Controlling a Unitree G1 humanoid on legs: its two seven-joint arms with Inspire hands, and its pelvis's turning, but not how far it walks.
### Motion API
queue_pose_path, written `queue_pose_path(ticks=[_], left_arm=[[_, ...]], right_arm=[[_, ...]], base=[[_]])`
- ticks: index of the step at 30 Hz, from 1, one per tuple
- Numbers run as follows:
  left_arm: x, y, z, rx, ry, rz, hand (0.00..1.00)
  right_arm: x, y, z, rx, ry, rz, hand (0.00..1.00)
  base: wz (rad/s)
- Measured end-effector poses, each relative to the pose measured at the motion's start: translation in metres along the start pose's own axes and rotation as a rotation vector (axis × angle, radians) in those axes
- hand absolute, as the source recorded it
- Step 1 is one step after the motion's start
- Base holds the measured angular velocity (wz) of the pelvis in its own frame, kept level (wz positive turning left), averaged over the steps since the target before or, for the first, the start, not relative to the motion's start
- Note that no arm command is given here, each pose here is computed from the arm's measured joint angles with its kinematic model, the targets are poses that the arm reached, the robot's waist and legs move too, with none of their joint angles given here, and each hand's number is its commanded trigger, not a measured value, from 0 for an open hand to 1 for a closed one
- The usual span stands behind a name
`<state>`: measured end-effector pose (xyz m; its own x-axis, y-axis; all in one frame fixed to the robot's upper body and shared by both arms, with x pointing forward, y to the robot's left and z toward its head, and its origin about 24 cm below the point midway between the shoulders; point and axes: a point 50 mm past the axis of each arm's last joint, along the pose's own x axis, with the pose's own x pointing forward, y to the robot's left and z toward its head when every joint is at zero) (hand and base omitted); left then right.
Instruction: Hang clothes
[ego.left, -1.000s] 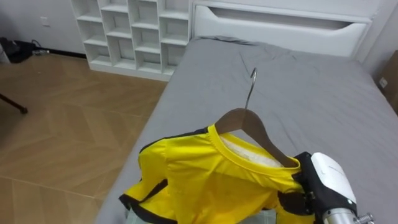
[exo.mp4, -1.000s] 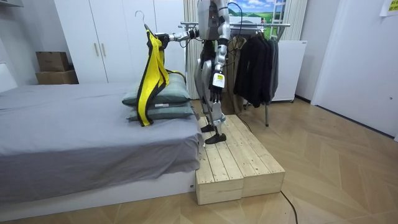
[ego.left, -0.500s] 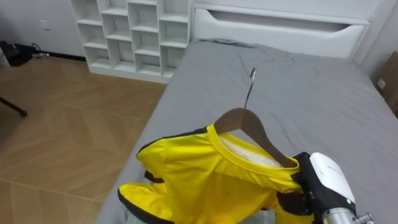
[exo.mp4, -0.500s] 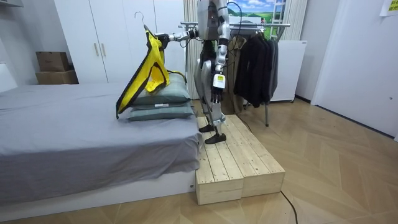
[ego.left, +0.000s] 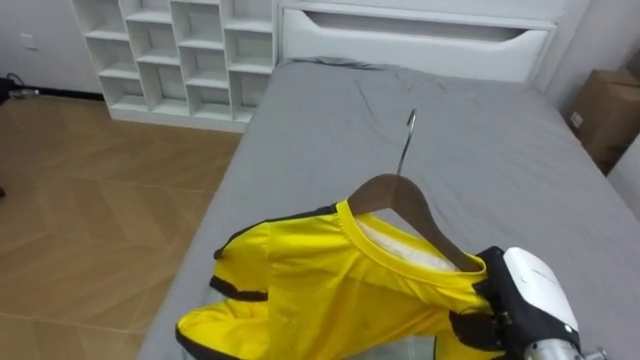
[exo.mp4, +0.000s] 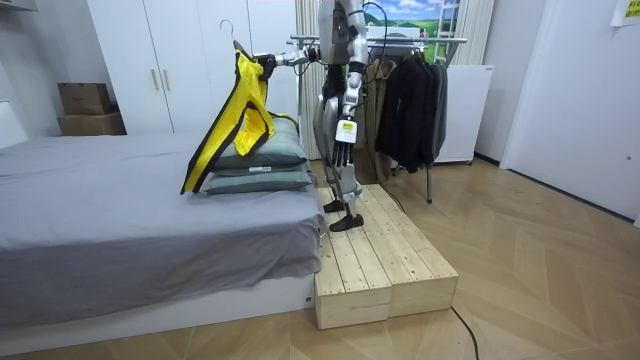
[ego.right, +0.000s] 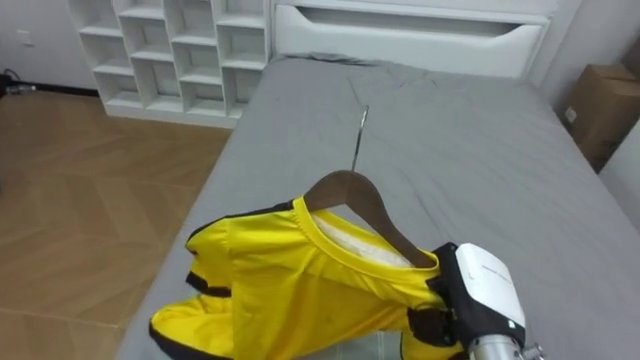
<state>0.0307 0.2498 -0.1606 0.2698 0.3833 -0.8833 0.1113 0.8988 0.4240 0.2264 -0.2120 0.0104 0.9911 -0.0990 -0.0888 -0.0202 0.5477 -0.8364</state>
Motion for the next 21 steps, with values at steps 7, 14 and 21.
queue_pose_path(ticks=[7,14,21], left_arm=[[0.002,0.008,0.005,0.007,-0.003,0.019,0.0],[0.008,0.012,0.032,-0.023,-0.027,0.026,0.0],[0.009,0.012,0.025,-0.045,0.034,0.034,0.0]], right_arm=[[-0.002,0.004,-0.002,-0.006,0.015,0.042,1.0],[0.002,0.001,0.0,-0.019,0.018,0.038,1.0],[0.011,-0.008,0.008,0.01,-0.016,0.034,1.0]], base=[[-0.92],[-1.01],[-0.33]])
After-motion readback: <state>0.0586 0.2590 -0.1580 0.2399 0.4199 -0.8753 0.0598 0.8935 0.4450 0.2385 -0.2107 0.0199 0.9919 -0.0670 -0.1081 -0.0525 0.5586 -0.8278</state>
